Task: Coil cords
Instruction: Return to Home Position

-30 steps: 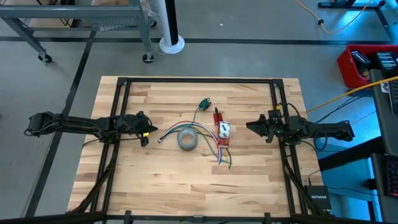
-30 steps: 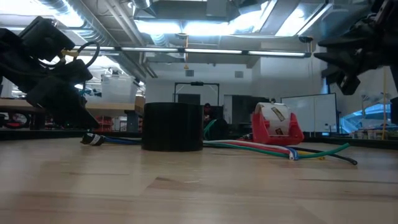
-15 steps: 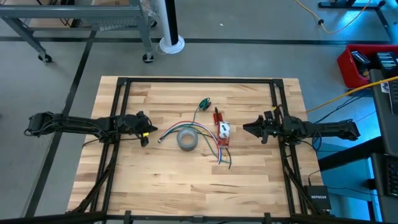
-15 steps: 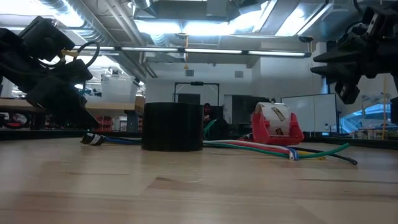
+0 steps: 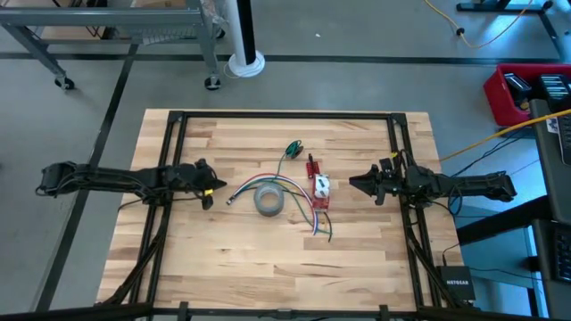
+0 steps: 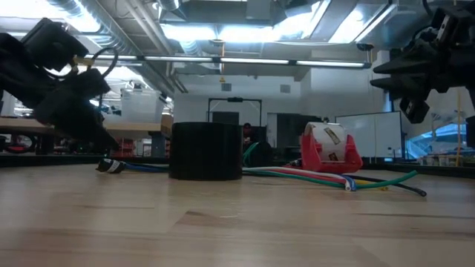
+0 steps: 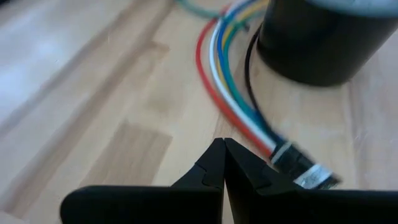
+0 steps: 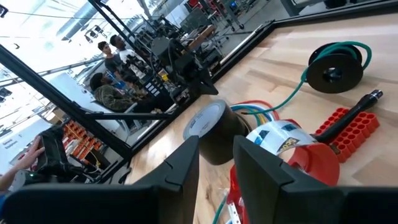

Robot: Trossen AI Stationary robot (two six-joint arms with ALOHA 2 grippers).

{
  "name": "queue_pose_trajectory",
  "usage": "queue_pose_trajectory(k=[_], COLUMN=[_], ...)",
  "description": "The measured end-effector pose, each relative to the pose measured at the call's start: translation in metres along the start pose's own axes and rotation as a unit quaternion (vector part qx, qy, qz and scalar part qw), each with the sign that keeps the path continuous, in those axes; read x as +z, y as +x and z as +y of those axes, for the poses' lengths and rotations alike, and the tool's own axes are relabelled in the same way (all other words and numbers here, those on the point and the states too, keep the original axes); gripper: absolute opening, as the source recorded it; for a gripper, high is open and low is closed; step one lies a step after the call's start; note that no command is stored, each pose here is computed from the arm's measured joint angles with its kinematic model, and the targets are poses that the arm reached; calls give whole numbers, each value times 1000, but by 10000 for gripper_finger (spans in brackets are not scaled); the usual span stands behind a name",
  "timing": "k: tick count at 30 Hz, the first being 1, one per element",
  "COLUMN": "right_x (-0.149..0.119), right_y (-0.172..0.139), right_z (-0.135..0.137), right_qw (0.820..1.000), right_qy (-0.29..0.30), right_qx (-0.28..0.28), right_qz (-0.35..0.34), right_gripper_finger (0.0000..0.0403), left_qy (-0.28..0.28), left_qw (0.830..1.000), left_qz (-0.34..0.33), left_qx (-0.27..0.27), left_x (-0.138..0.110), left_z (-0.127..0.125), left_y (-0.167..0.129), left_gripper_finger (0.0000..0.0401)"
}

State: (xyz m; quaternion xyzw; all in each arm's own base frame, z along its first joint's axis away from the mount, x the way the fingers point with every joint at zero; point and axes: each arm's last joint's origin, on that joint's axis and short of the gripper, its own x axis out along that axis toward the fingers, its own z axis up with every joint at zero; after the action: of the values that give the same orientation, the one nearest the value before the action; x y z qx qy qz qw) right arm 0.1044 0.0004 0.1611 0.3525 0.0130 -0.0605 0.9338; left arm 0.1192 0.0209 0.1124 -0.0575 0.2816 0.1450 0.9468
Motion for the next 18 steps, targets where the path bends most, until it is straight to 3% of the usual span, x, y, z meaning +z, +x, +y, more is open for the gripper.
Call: queue_pose_trajectory(k=[6, 12, 18], right_x=[0, 0, 0], right_y=[0, 0, 0], right_z=[0, 0, 0], right_qw=[1000, 1000, 1000], right_qy=[0, 0, 0], right_qx=[0, 0, 2], right_qz=[-1, -1, 1], right_gripper_finger=[104, 104, 104], left_qy=[-13, -27, -36], left_qw=[995, 976, 957], left_qz=[-101, -213, -285], left_qx=[-12, -25, -33], left_x=[15, 28, 34], left_z=[0, 1, 2], left_y=[-14, -34, -48], left_gripper_finger=[0, 0, 0])
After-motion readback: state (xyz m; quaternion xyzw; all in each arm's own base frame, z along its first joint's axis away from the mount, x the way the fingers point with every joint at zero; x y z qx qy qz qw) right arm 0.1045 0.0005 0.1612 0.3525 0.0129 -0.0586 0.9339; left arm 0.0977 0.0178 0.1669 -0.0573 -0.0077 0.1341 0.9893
